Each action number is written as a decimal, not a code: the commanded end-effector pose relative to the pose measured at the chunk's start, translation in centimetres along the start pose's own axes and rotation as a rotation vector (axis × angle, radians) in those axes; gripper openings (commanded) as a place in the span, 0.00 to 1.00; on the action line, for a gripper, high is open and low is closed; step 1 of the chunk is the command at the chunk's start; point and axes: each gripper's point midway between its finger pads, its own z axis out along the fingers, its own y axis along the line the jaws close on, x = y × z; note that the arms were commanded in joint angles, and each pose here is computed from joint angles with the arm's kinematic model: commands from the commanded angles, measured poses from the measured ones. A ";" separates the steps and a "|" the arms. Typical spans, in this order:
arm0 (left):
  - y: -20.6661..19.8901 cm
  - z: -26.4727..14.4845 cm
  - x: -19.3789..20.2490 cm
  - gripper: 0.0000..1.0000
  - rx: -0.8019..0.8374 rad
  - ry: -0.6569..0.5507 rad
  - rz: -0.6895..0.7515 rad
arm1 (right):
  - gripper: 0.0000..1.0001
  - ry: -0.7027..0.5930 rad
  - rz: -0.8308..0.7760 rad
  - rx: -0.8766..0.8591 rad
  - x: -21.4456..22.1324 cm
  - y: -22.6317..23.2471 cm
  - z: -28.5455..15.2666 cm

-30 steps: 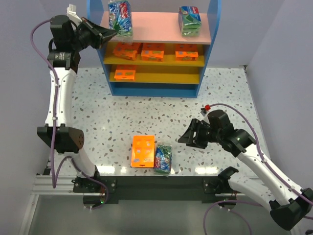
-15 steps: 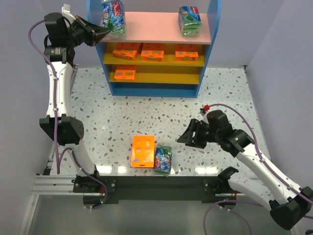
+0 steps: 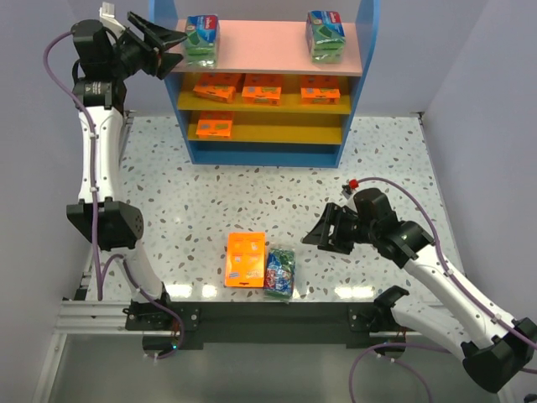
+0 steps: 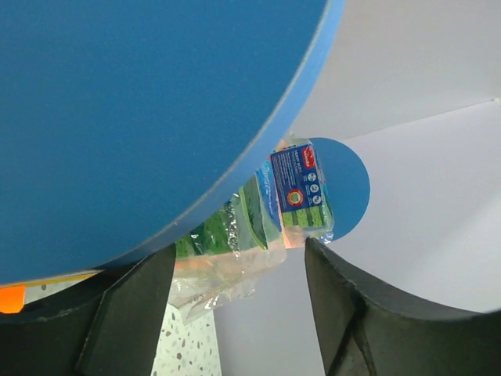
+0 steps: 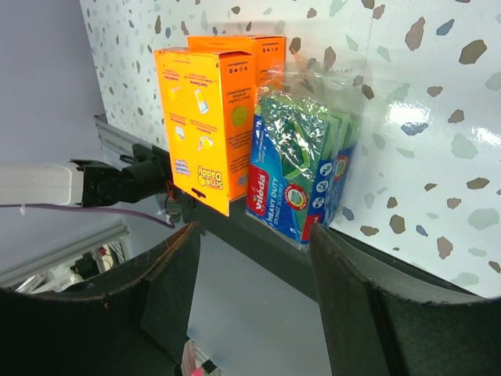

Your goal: Place and organize the cleaning sponges onto the shelf

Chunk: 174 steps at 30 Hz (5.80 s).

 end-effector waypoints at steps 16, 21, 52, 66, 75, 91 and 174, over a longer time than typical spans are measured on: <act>8.2 -17.0 16.6 0.84 -0.241 0.020 0.056 | 0.68 0.045 -0.027 -0.021 1.3 -0.5 0.2; 14.6 -20.6 28.0 0.83 -0.286 0.216 -0.067 | 0.69 0.121 -0.011 -0.037 2.9 -1.4 1.3; 24.2 -25.7 43.3 0.77 -0.527 0.633 -0.200 | 0.70 0.243 0.013 0.031 6.0 -3.9 4.7; 24.0 -23.0 45.2 0.03 -0.541 0.614 -0.113 | 0.62 0.208 0.026 0.017 5.0 -3.0 4.8; 17.9 -19.4 42.9 0.00 -0.334 0.532 -0.070 | 0.60 0.187 0.028 0.014 4.6 -2.4 4.0; 8.9 -7.6 32.7 0.00 0.097 0.366 -0.074 | 0.60 0.103 0.017 0.033 3.9 -2.2 1.1; 20.9 9.7 22.7 0.35 -0.120 0.197 -0.281 | 0.61 0.004 0.047 0.046 4.8 -4.1 -2.0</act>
